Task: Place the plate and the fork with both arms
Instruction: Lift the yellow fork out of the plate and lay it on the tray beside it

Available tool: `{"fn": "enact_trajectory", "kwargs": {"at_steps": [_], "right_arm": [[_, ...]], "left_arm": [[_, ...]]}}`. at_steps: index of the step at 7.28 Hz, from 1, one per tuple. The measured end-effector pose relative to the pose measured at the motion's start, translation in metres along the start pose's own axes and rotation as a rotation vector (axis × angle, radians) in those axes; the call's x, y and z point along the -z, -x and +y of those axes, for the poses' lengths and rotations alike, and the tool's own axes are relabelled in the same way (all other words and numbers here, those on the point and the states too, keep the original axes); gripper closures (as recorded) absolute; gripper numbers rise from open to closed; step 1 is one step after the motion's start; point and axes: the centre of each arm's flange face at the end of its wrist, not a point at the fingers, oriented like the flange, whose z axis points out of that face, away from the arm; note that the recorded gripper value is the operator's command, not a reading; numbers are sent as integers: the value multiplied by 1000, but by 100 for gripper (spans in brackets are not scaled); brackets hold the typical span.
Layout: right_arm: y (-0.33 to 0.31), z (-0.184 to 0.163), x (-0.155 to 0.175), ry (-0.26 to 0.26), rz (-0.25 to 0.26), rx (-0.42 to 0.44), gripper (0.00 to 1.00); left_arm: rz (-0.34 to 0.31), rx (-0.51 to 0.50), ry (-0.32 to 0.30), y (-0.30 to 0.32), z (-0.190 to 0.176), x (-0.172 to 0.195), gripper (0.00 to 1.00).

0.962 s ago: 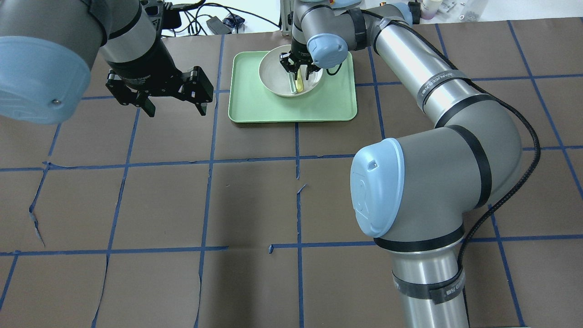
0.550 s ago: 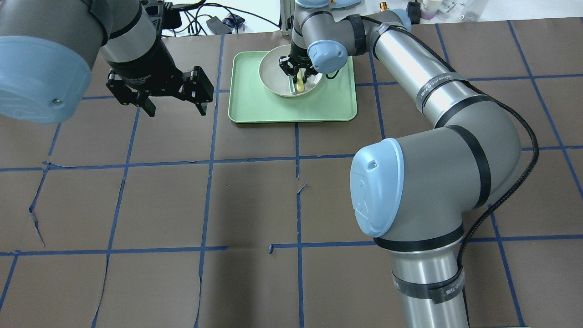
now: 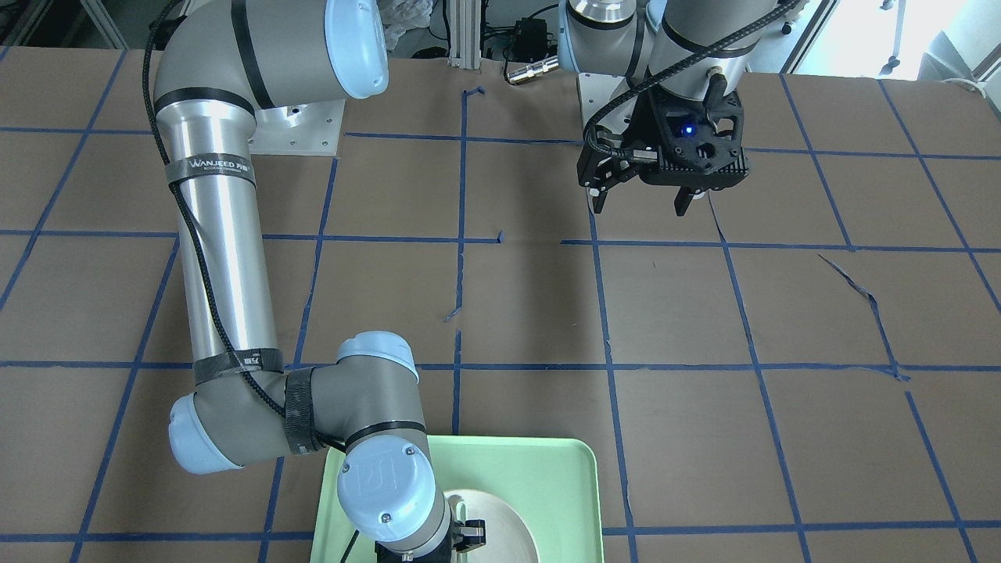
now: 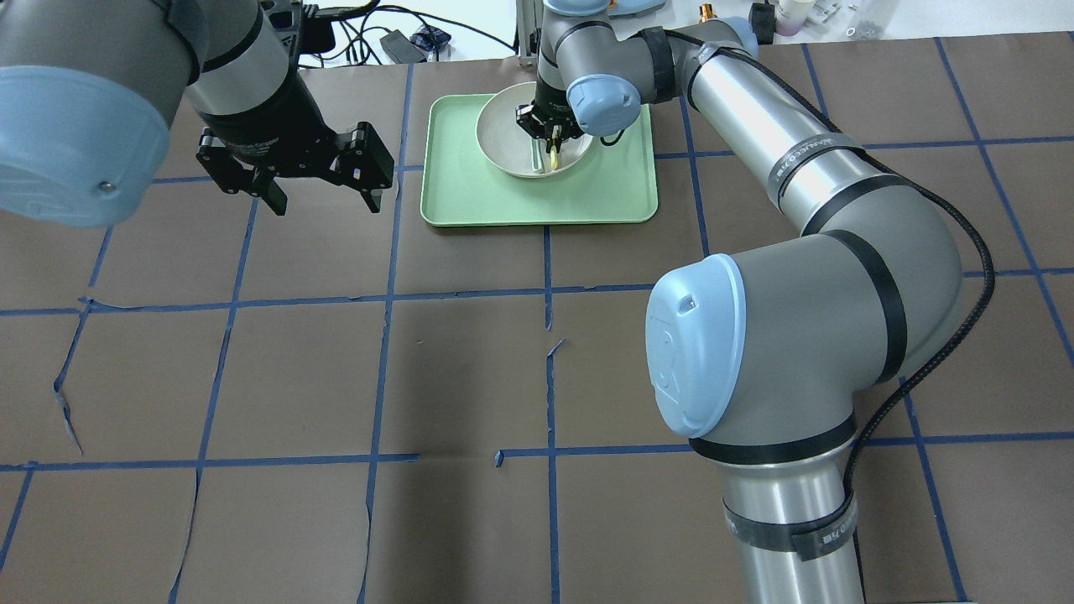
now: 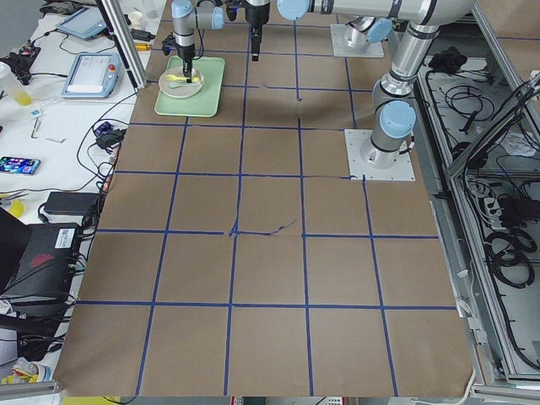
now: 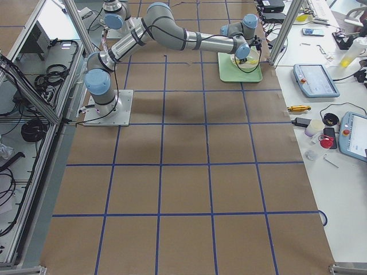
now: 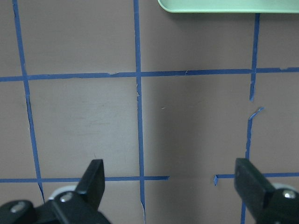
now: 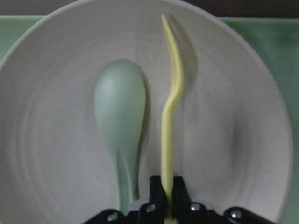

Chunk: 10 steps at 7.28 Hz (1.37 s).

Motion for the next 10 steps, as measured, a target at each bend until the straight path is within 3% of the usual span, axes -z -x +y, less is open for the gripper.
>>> {"fn": "enact_trajectory", "kwargs": {"at_steps": [4,8,9,10], "right_arm": [[-13,2,49,-15,34,77,85],[-89,16,36,73,65,9,85],[-101,20,35,84,68,-6,67],[-107,21,35,88,69,-13,1]], "left_arm": [[0,0,-3,0,-1,1,0],[0,0,2,0,-1,-2,0],[0,0,3,0,-2,-3,0],[0,1,4,0,-3,-4,0]]}}
